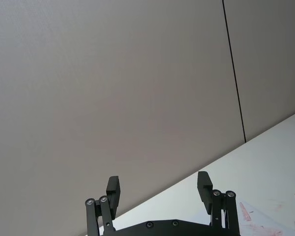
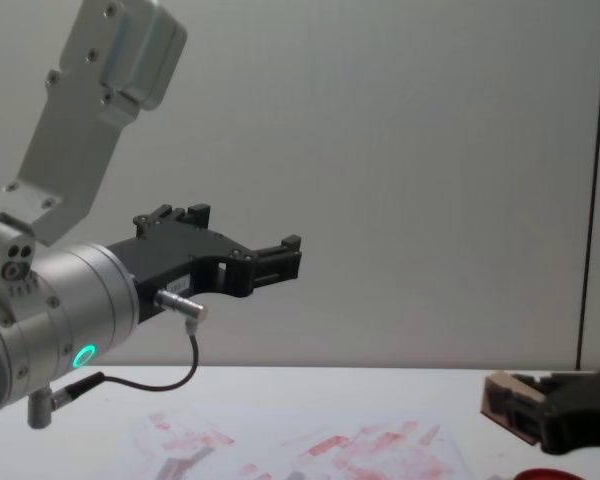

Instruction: Use the one hand to pick up the stamp and affix it onto the A4 paper.

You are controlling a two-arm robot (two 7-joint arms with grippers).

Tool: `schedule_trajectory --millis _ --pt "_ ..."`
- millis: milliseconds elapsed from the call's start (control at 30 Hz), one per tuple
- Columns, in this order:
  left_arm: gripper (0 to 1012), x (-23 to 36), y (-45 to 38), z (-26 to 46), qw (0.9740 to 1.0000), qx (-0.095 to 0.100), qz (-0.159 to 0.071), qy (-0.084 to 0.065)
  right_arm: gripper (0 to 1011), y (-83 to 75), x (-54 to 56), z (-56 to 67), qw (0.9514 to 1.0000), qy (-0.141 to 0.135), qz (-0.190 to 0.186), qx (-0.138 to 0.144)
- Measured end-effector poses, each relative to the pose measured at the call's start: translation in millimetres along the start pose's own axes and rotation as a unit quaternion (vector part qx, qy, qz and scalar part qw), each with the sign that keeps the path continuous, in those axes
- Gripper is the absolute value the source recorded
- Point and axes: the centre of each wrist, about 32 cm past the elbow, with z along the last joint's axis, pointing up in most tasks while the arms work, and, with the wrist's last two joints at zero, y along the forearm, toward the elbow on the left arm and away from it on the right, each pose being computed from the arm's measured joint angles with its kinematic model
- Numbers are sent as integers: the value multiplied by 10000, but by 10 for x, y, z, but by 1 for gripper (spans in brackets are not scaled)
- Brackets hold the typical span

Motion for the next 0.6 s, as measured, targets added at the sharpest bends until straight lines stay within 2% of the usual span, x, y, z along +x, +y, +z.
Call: schedule_trajectory --millis 600 --pt "1002 0 0 0 10000 0 0 0 218 -153 76 -166 9992 34 -126 -380"
